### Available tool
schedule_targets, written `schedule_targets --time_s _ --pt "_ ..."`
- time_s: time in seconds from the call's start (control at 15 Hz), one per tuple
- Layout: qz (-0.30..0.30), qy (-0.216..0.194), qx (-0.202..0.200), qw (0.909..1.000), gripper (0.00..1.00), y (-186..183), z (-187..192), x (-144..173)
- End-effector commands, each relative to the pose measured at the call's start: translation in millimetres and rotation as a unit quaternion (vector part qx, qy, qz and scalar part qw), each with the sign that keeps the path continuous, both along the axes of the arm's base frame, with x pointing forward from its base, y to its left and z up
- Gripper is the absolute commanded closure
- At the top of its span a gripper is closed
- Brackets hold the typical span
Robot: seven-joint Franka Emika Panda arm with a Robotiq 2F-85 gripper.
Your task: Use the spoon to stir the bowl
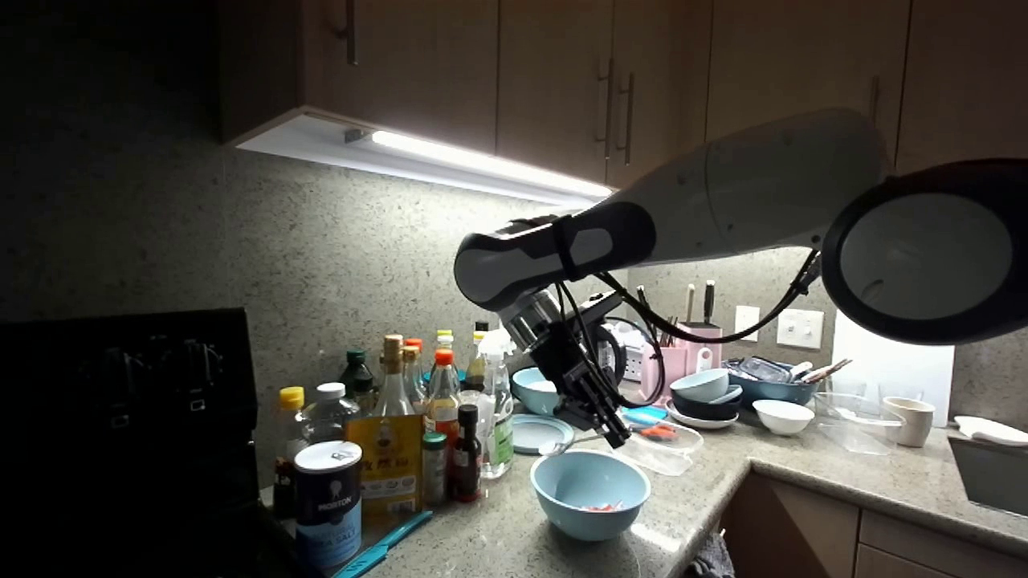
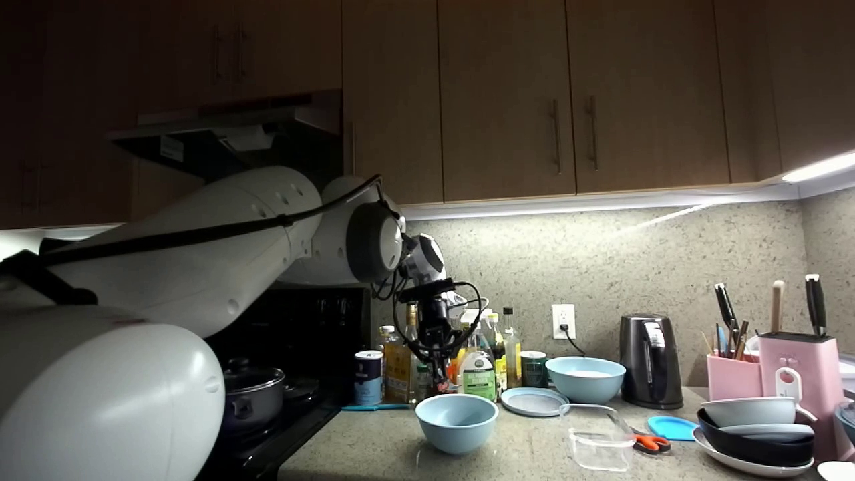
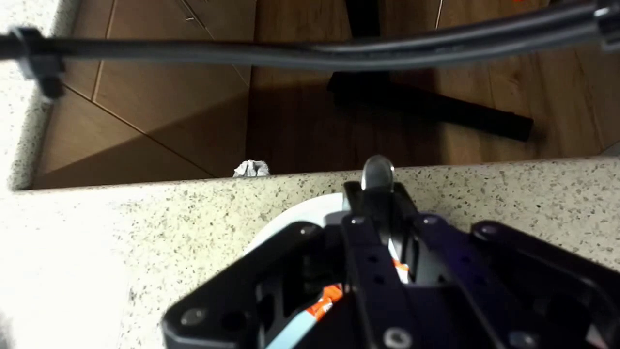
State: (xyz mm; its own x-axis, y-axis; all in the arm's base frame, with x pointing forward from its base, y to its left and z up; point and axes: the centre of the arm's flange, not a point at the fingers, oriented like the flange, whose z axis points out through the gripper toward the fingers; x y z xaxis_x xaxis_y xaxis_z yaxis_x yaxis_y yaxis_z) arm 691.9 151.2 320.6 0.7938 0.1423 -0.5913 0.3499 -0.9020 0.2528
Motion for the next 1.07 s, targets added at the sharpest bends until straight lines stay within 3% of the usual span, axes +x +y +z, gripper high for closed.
schedule_targets --time_s 0.0,0.33,0.67,0.8,0.87,1.0 --pt "-0.034 -0.008 -0.007 0.9994 0.96 -29.7 8.6 9.3" --pt "-0.071 0.029 0.012 0.997 0.96 -61.9 -7.6 2.1" --pt "-0.09 0.088 0.082 0.9886 0.96 -65.6 -32.1 -4.4" --pt "-0.096 0.069 0.084 0.9894 0.96 -61.9 -30.9 0.7" --pt "-0.085 0.07 0.067 0.9917 0.85 -63.4 -36.4 -0.9" --pt "-0.085 0.07 0.071 0.9914 0.85 -62.6 -37.3 -0.8"
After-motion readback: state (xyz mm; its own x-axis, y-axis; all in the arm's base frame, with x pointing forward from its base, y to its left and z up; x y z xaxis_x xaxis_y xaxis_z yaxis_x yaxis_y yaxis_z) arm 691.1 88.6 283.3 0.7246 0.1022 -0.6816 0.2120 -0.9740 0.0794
